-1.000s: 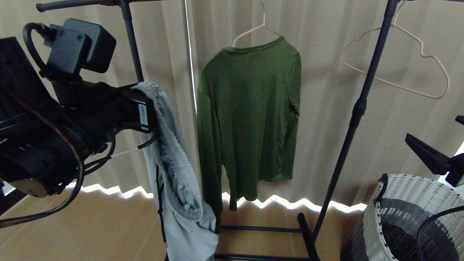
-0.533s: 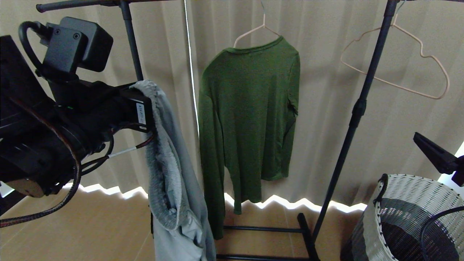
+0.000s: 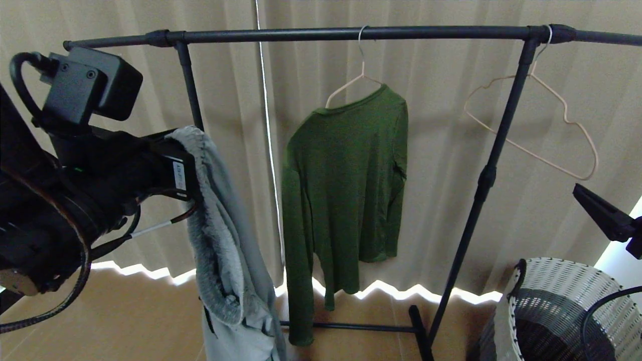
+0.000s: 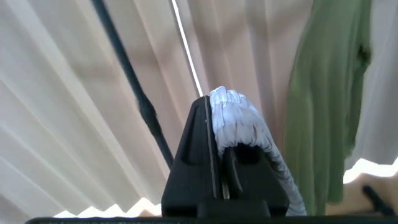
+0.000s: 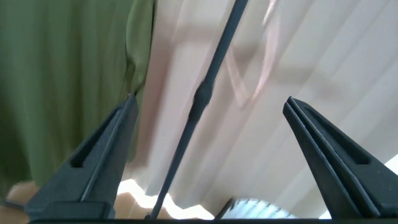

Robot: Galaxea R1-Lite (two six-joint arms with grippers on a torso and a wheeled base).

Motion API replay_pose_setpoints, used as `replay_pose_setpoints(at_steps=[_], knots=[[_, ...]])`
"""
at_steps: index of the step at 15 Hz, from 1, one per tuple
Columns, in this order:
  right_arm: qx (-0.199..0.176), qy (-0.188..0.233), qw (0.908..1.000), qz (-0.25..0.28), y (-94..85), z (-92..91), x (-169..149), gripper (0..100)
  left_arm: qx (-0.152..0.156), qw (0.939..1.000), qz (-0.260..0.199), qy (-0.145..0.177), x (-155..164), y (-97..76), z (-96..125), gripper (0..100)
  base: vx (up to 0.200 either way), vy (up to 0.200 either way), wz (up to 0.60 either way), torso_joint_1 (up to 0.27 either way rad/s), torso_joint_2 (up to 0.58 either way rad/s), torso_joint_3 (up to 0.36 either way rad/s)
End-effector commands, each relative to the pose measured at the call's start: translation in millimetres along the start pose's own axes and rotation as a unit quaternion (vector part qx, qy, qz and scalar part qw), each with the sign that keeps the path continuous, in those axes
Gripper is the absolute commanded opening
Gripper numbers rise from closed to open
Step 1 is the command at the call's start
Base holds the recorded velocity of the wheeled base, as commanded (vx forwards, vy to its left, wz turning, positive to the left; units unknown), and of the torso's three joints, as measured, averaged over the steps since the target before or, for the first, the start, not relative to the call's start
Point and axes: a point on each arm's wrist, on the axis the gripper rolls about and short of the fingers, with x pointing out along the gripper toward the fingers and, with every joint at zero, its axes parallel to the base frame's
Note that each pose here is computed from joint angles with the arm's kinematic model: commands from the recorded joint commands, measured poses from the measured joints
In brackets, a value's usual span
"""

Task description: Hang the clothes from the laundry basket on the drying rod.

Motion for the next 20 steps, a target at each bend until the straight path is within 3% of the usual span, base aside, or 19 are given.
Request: replay_pose_setpoints(at_steps=[1, 9, 12, 14, 17, 20], knots=[[-0.001, 0.001, 1.0, -0.004, -1.4, -0.1, 0, 100, 0.008, 0.9999, -0.01, 0.012, -11, 0.4, -11, 0, 0.0, 0.0, 0.0, 0.168, -0.48, -0.29], [-0.005, 0.016, 0.9997, -0.02, -4.9, -5.6, -2, 100, 0.01, 0.9997, -0.014, 0.018, -19, 1.3, -18, 0, 0.0, 0.0, 0.0, 0.193, -0.48, -0.281], [-0.008, 0.015, 0.9989, -0.045, -14.9, 1.1, 0, 100, 0.012, 0.9997, -0.014, 0.019, -18, 1.3, -18, 0, 0.0, 0.0, 0.0, 0.121, -0.28, -0.162], [-0.004, 0.046, 0.9974, -0.056, -23.4, 7.3, 2, 100, 0.01, 0.9996, -0.022, 0.012, -20, 2.9, -17, 0, 0.0, 0.0, 0.0, 0.026, -0.04, -0.021], [0.015, 0.135, 0.9902, -0.032, -30.3, 45.2, -12, 100, 0.015, 0.9991, -0.039, 0.005, -25, 4.6, -18, 0, 0.0, 0.0, 0.0, 0.0, 0.0, 0.0], [0.031, 0.197, 0.9799, -0.014, -30.9, 55.9, -21, 100, 0.03, 0.9986, -0.042, 0.014, -26, 4.4, -24, 0, 0.0, 0.0, 0.0, 0.0, 0.0, 0.0]])
